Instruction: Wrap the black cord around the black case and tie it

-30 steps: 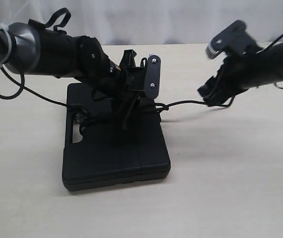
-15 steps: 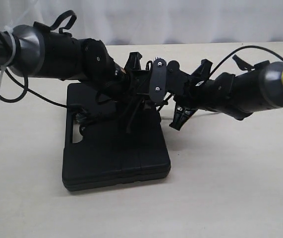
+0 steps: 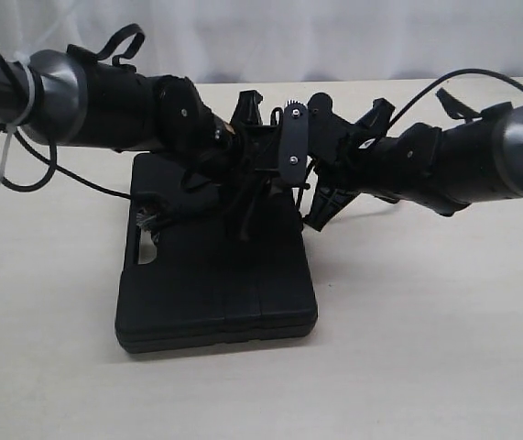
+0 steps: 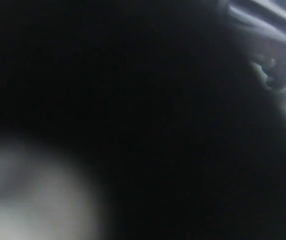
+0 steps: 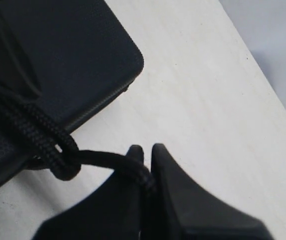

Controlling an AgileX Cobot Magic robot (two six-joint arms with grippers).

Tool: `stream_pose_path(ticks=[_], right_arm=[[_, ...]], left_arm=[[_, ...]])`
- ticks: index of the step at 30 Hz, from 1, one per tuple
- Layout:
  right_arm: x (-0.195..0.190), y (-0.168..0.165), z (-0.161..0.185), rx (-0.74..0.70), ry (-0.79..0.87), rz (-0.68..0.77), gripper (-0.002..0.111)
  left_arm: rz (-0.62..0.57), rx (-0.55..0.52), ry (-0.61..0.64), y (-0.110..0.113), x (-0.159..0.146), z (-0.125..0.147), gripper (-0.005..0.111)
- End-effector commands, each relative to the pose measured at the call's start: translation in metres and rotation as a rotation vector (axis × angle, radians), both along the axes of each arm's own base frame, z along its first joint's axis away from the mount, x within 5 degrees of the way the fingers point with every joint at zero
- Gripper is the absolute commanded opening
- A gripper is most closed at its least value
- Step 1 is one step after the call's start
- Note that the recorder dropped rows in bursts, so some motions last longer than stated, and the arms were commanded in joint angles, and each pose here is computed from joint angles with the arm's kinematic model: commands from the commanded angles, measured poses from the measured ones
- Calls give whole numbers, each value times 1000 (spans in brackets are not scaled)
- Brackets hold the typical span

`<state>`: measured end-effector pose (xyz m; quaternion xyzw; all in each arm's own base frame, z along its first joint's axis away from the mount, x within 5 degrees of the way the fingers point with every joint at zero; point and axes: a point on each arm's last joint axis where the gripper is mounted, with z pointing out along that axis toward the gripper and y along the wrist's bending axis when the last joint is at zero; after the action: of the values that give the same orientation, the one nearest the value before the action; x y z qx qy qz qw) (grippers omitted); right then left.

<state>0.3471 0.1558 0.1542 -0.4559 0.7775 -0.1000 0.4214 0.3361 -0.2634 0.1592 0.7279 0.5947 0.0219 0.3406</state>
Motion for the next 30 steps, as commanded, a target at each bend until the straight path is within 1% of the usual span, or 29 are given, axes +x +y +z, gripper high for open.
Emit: stream_pose_path(ticks=[1, 3, 4, 5, 6, 9, 10, 12, 16, 18, 20, 22, 26, 27, 28, 30], right_arm=[[1, 0, 13, 20, -49, -15, 4], [3, -3, 12, 25, -47, -30, 4], [3, -5, 12, 31, -43, -38, 4], [3, -5, 12, 39, -39, -43, 4], [3, -4, 12, 41, -31, -41, 4], [3, -4, 12, 41, -30, -40, 4], [3, -4, 12, 41, -30, -40, 4], [3, -4, 12, 41, -30, -40, 4], [3, -4, 12, 41, -30, -40, 4], [3, -4, 11, 41, -28, -39, 4], [3, -4, 11, 41, -28, -39, 4], [3, -4, 11, 41, -28, -39, 4], [3, -4, 11, 41, -28, -39, 4], [3, -5, 14, 44, -41, -44, 4], [3, -5, 16, 51, -48, -49, 4], [1, -6, 32, 100, -74, -73, 4]], left_arm=[[152, -69, 41, 19, 13, 7, 23], [215, -87, 131, 42, 18, 19, 23], [274, -139, 217, 53, 21, 18, 23], [238, -154, 276, 53, 18, 15, 23], [184, -198, 306, 46, 14, 15, 23], [108, -273, 329, 35, 9, 18, 23], [96, -281, 336, 33, 8, 16, 24], [84, -265, 339, 32, 9, 6, 29], [156, -230, 290, 34, 21, -16, 46], [192, -219, 255, 36, 26, -21, 48], [208, -217, 237, 37, 28, -22, 45], [210, -216, 235, 37, 28, -21, 37], [161, -182, 241, 37, 25, -23, 6], [130, -146, 240, 38, 23, -25, 0], [123, -127, 241, 39, 23, -25, 0], [120, -77, 244, 43, 22, -28, 0]])
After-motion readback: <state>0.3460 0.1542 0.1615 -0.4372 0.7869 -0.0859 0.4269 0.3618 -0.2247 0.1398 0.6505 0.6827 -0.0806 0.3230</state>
